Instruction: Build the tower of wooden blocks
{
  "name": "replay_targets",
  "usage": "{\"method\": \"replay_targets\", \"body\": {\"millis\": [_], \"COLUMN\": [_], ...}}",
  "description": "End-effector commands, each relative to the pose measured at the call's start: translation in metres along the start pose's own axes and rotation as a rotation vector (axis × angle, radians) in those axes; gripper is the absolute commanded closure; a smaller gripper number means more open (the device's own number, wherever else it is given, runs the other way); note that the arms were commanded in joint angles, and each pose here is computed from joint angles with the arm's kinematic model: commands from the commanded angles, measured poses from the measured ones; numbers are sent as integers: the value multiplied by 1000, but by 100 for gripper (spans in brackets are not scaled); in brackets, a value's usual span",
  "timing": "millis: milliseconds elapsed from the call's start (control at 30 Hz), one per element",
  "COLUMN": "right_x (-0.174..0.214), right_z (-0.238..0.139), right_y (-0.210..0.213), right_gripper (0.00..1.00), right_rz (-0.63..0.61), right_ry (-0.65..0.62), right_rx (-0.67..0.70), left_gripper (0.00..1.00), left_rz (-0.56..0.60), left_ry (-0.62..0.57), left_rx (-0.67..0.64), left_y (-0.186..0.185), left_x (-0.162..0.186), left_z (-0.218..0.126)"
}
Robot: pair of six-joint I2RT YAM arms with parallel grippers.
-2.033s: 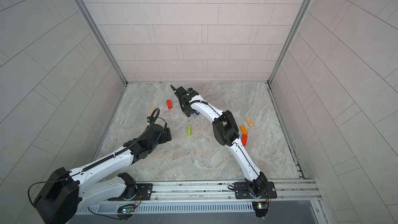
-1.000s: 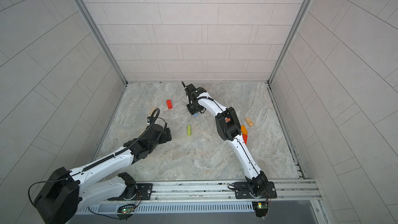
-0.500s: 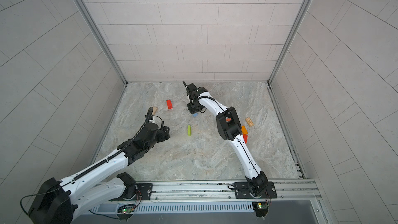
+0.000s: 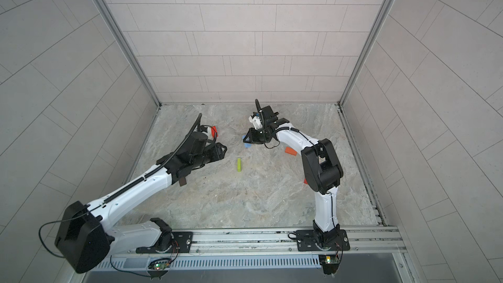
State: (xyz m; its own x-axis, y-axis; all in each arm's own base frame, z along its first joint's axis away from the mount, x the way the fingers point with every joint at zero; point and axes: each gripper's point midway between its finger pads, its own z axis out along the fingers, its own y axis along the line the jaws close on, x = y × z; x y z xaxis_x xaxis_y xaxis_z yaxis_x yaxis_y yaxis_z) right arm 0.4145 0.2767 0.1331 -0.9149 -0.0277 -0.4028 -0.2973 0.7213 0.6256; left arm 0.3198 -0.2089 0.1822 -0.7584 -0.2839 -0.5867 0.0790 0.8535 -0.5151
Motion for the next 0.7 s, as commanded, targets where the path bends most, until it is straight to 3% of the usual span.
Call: {"method": "replay_targets", "body": {"millis": [0,267,400,667], "right_x": [-1,25,26,25], "right_z": [-16,-34,-39,-41], "right_y": [22,32,35,40], "right_gripper": [88,88,88,88], "right_rz": [27,61,65,67], "right_ry": [-71,-134,-157,-172], "right_rx": [-152,-274,-312,-378], "left_gripper": [46,44,45,49], "left_rz": [9,63,67,78], "left_ry": [57,201,267,281], "left_rx": [61,77,67,29], "left_y": [-24,-67,-71,-64], "left_x": [-2,9,22,25], "left_z": [7,49,68,78]}}
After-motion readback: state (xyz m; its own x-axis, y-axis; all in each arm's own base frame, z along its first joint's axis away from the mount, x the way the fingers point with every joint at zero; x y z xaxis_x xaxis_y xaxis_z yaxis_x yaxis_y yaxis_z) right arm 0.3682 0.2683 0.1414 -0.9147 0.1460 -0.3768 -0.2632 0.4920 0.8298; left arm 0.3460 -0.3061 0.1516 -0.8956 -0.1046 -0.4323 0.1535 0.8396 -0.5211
